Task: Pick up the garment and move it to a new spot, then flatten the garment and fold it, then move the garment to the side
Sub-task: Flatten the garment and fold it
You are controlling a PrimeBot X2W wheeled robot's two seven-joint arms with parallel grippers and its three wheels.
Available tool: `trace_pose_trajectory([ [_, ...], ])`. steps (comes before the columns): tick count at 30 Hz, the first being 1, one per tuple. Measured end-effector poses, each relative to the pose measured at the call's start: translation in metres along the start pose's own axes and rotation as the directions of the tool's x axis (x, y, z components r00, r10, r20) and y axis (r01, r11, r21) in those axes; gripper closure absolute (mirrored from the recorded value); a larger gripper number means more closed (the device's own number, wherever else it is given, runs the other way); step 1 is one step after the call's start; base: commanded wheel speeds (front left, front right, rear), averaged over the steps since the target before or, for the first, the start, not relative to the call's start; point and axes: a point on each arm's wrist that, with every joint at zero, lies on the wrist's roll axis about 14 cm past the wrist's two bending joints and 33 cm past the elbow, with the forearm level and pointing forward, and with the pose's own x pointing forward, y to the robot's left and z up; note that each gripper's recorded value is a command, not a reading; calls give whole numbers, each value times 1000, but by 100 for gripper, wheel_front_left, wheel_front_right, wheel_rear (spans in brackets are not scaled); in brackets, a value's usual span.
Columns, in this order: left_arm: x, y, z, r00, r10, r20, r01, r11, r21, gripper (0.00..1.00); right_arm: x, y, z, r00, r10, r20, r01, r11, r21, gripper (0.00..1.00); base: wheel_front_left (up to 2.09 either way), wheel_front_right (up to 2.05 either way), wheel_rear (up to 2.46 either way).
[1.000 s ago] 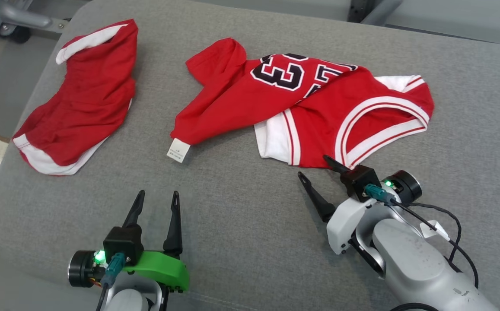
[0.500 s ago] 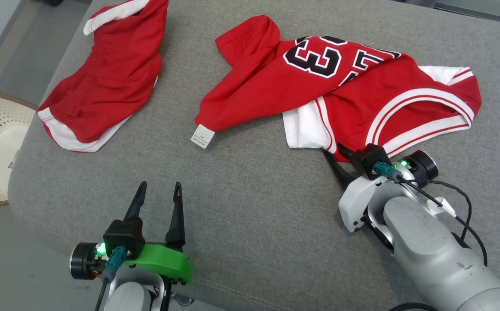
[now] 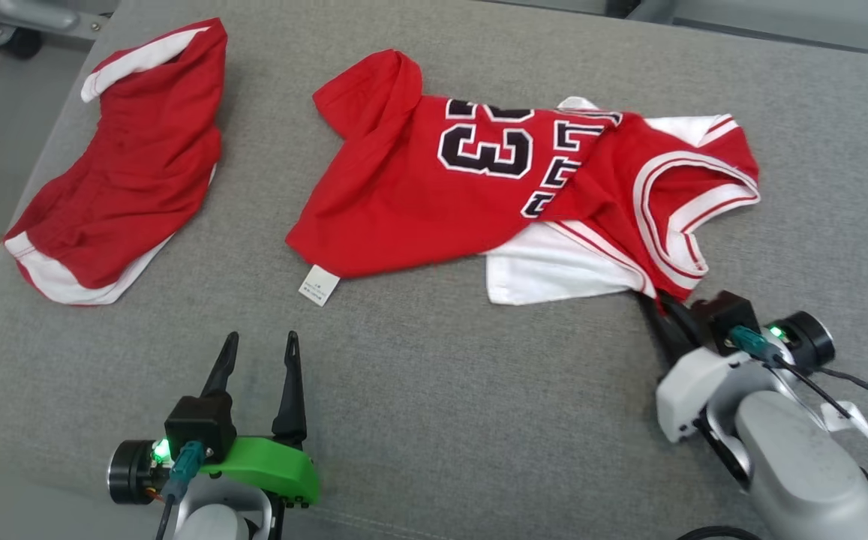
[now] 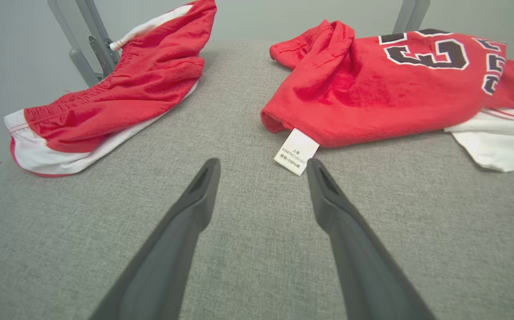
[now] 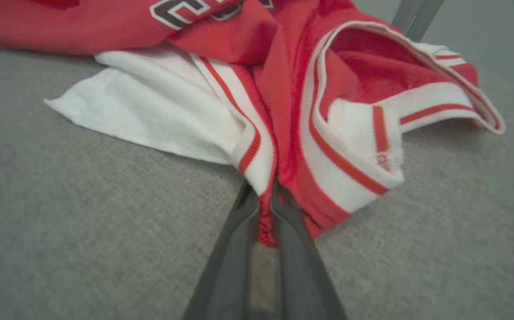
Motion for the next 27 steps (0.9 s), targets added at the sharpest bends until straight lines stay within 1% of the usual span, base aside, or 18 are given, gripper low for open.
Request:
trace_pose_trajectory([
  [5,2,-17,-1,998,-57,2,57,998,-8,0,-54,-55,-17,989,-145,-38,144,989,-35,100,0,0,0],
  [6,3,-22,1,997,-71,6,71,997,-6,0,-64,-66,-19,984,-173,-44,171,984,-46,100,0,0,0],
  [7,5,-30,3,995,-98,14,98,995,-6,0,-83,-86,-20,973,-223,-50,220,973,-73,100,0,0,0],
  [10,7,-42,6,991,-135,23,135,991,-5,0,-102,-109,-12,958,-283,-36,278,955,-106,100,0,0,0],
  [11,8,-45,6,989,-146,24,146,989,-4,0,-107,-115,-10,954,-298,-33,292,949,-117,59,0,0,0],
  [12,8,-50,8,986,-163,30,163,987,-3,0,-114,-128,0,941,-337,-7,334,936,-114,0,0,0,0],
  [16,5,-54,11,984,-175,38,175,985,0,0,-119,-141,36,914,-394,97,402,911,-87,0,0,0,0],
  [18,0,-53,8,984,-174,31,174,985,1,0,-121,-139,49,902,-409,138,420,905,-65,0,0,0,0],
  [24,-9,-47,9,986,-161,42,161,987,7,0,-127,-107,76,879,-406,248,413,910,26,0,0,0,0],
  [27,-11,-48,14,984,-165,60,165,986,10,0,-137,-94,84,858,-423,291,420,904,77,0,0,0,0],
])
